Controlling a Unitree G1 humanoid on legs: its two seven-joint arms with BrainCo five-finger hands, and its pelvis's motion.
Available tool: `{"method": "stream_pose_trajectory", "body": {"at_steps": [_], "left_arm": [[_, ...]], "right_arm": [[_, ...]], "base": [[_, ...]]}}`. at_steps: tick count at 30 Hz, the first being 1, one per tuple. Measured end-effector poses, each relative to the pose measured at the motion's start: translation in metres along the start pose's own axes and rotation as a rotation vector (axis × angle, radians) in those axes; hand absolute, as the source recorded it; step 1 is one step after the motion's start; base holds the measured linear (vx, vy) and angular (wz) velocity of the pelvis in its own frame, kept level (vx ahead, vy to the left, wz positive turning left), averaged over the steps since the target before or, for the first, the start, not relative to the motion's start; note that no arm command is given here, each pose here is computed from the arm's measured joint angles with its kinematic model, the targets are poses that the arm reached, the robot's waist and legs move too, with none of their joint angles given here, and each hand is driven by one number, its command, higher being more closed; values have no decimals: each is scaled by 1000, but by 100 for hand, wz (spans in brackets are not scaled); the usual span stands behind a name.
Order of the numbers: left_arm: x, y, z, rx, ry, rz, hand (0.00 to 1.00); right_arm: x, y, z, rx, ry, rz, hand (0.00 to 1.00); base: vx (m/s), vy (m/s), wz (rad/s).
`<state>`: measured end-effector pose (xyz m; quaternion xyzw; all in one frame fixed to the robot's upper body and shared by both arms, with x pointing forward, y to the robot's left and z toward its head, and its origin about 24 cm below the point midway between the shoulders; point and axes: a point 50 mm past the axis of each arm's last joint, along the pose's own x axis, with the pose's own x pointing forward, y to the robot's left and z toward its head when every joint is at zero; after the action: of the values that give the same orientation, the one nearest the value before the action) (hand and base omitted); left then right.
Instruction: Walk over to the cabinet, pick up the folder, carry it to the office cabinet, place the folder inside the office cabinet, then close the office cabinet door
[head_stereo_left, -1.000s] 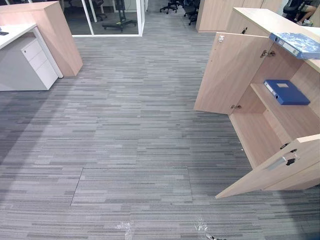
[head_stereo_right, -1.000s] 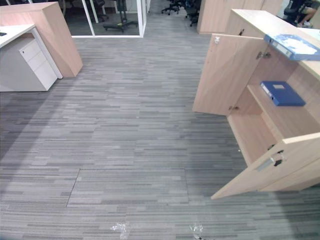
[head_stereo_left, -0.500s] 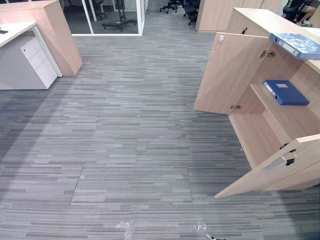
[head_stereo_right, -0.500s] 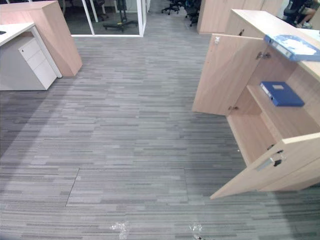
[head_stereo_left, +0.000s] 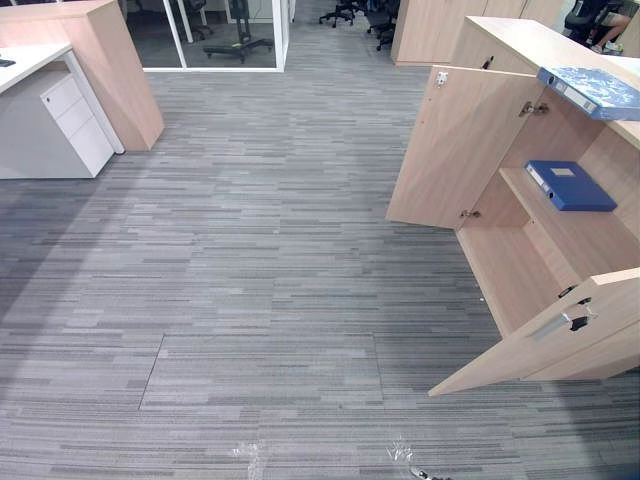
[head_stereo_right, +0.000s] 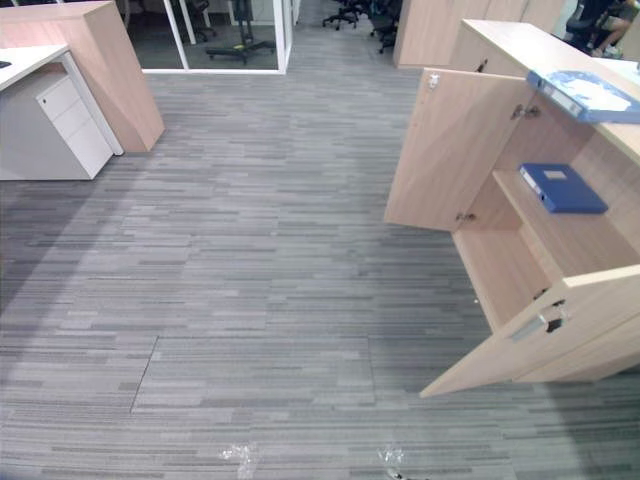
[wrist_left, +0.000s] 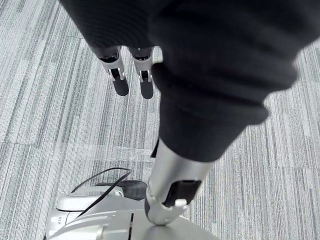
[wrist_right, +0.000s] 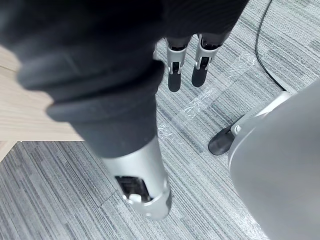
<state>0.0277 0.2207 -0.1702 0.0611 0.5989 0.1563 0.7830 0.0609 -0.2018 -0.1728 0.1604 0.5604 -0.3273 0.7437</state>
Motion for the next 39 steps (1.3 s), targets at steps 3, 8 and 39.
{"method": "stream_pose_trajectory", "body": {"at_steps": [3, 8, 39], "left_arm": [[0, 0, 0, 1, 0, 0, 0], [0, 0, 0, 2, -1, 1, 0], [1, 3, 34, -264, -120, 47, 0]], "right_arm": [[0, 0, 0, 0, 0, 0, 0], [0, 0, 0, 0, -1, 0, 0], [-4, 11, 8, 35, -70, 33, 0]], "base": [[0, 0, 0], [0, 0, 0], [136, 111, -9]]}}
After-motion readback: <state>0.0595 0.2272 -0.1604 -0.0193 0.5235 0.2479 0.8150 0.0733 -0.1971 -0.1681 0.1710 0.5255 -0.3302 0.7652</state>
